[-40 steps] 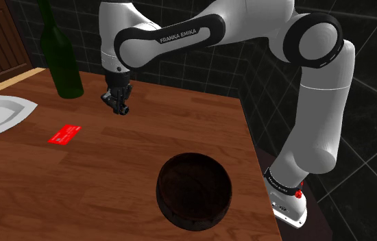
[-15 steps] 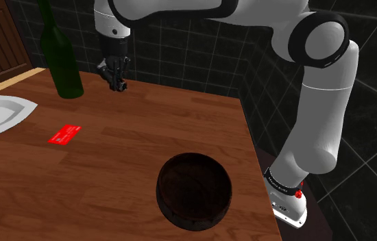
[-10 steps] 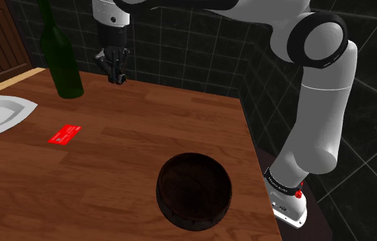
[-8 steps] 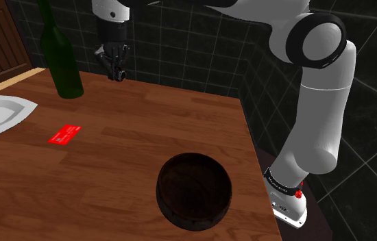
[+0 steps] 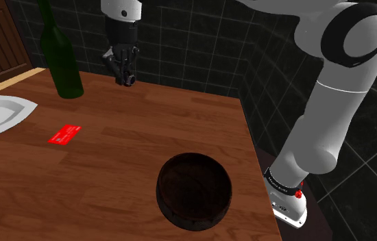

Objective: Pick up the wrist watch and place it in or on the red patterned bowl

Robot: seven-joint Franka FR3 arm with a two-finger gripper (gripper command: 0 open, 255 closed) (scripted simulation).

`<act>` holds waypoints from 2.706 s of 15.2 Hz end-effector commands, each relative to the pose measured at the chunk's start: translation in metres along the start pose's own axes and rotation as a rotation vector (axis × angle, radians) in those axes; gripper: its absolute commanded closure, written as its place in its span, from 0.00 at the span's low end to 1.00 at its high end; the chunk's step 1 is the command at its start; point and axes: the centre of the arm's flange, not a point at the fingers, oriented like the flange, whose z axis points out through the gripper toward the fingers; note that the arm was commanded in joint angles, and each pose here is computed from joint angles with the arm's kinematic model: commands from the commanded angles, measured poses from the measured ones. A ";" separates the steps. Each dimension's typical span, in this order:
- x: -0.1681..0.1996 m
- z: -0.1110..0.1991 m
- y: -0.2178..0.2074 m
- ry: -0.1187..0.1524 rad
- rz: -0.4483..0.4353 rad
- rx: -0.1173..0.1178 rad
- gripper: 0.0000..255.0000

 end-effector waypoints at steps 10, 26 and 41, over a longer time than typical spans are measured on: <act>-0.128 -0.010 -0.070 0.000 0.001 0.000 1.00; -0.297 -0.013 -0.162 0.000 0.001 0.000 1.00; -0.302 0.043 -0.161 0.000 0.001 0.000 1.00</act>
